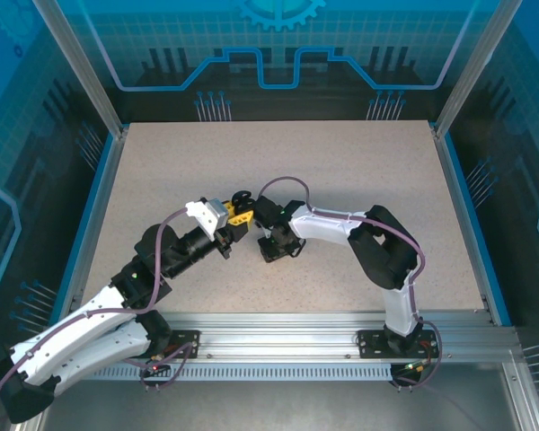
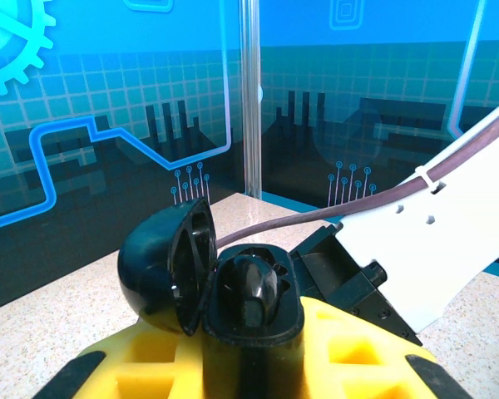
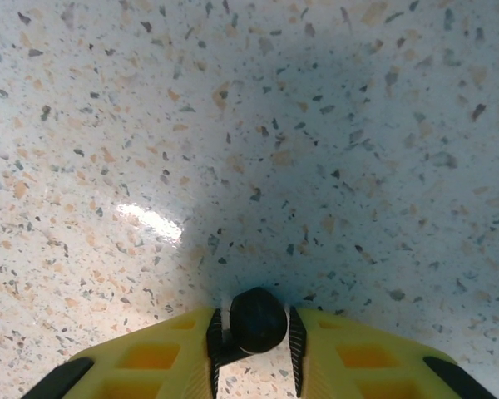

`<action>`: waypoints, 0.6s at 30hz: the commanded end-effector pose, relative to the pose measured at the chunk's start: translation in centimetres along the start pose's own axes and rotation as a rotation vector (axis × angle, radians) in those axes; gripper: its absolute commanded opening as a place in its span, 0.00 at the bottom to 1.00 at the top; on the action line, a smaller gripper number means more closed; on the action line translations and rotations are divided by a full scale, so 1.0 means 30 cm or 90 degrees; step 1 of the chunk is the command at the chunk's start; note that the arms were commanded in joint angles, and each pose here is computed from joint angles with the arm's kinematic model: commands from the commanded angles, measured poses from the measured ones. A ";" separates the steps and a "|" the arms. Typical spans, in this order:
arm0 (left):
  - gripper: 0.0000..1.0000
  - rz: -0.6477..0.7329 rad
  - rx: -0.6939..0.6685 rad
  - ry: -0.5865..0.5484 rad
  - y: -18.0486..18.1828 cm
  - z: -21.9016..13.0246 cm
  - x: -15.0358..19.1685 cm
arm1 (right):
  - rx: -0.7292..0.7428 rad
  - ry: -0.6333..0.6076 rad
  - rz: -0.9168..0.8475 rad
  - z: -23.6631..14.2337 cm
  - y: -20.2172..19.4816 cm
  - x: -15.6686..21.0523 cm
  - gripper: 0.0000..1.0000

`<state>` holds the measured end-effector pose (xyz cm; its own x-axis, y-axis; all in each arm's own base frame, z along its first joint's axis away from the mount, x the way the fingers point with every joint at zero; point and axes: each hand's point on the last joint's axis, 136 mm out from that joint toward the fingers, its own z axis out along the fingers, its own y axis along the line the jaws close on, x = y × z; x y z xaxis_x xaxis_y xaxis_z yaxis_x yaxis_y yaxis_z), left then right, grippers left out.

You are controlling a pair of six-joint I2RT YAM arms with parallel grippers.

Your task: Insert the wireless bluetooth earbuds into the charging case

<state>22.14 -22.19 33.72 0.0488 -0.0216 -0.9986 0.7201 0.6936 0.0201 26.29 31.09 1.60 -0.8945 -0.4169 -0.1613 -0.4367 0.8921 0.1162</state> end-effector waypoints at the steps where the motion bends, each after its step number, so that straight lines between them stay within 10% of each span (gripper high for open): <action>1: 0.00 0.008 -0.007 -0.024 0.002 -0.011 -0.040 | 0.031 0.035 -0.014 0.037 -0.014 0.032 0.30; 18: 0.00 0.012 -0.008 -0.024 0.003 -0.011 -0.045 | 0.042 -0.003 -0.027 0.020 -0.002 -0.040 0.30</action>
<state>22.14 -22.19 33.72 0.0488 -0.0216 -0.9986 0.7201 0.6936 0.0201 26.51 31.18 1.51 -0.8865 -0.4430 -0.1335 -0.4549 0.8873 0.0764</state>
